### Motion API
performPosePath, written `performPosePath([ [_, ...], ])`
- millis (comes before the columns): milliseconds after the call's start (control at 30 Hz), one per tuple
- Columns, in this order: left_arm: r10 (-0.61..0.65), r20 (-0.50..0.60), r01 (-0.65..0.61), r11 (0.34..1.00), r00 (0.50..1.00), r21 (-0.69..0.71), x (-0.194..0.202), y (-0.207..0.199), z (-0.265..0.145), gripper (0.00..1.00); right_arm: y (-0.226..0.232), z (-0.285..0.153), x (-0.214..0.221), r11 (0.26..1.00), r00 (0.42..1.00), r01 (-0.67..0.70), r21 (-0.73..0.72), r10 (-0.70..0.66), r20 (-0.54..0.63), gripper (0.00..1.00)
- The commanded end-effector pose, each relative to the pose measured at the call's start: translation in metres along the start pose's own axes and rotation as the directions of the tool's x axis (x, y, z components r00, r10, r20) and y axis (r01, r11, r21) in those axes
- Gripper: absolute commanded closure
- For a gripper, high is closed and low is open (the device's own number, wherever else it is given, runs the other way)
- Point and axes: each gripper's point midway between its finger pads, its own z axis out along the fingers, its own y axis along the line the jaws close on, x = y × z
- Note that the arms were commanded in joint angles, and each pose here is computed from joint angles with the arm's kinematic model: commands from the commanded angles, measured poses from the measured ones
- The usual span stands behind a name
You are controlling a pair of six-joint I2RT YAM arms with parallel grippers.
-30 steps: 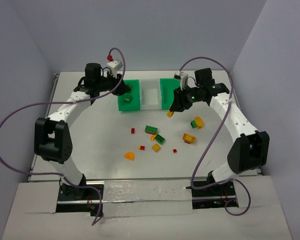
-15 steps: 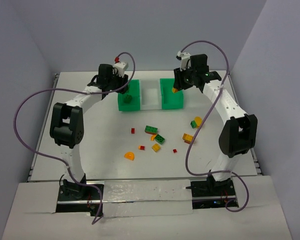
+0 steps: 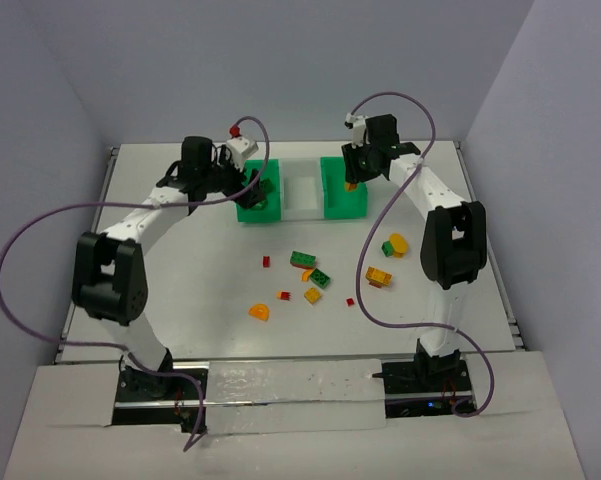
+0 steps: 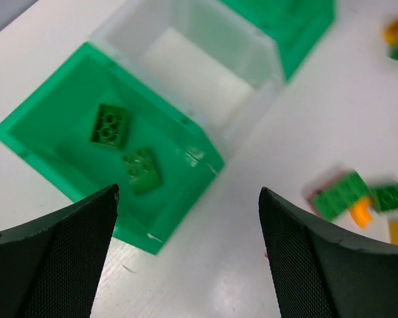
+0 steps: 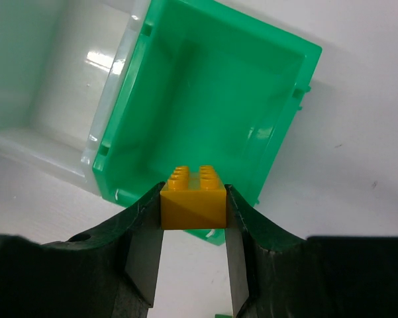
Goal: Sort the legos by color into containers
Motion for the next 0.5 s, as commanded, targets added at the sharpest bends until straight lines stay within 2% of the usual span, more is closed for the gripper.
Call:
performPosePath([
  [0, 0.157, 0.029, -0.160, 0.957, 0.987, 0.241, 0.012, -0.064, -0.044, 0.09, -0.003, 0.002, -0.030, 0.999, 0.996, 0.035, 0.024, -0.037, 0.087, 0.76],
  [67, 0.257, 0.007, -0.244, 0.909, 0.966, 0.339, 0.043, -0.090, -0.067, 0.10, -0.001, 0.008, -0.028, 0.999, 0.996, 0.039, 0.025, -0.041, 0.078, 0.58],
  [100, 0.283, -0.011, -0.257, 0.888, 0.959, 0.380, 0.058, -0.100, -0.076, 0.10, -0.001, 0.009, -0.027, 0.999, 0.996, 0.038, 0.028, -0.040, 0.078, 0.52],
  [233, 0.347, -0.066, -0.275, 0.833, 0.935, 0.480, 0.103, -0.126, -0.103, 0.10, 0.006, 0.012, -0.025, 0.999, 0.996, 0.042, 0.019, -0.044, 0.071, 0.39],
  [267, 0.366, -0.082, -0.282, 0.824, 0.927, 0.492, 0.117, -0.132, -0.109, 0.10, 0.010, 0.010, -0.027, 0.999, 0.996, 0.040, 0.013, -0.041, 0.076, 0.30],
  [333, 0.403, -0.092, -0.310, 0.814, 0.911, 0.491, 0.126, -0.133, -0.113, 0.10, 0.015, 0.004, -0.031, 0.999, 0.995, 0.041, 0.006, -0.042, 0.087, 0.20],
  [400, 0.437, -0.122, -0.323, 0.801, 0.891, 0.504, 0.145, -0.138, -0.114, 0.10, 0.023, -0.008, -0.036, 0.999, 0.995, 0.034, -0.023, -0.032, 0.098, 0.14],
  [467, 0.461, -0.121, -0.338, 0.782, 0.879, 0.524, 0.155, -0.146, -0.115, 0.10, 0.030, -0.026, -0.046, 0.999, 0.992, 0.025, -0.046, -0.019, 0.125, 0.12],
])
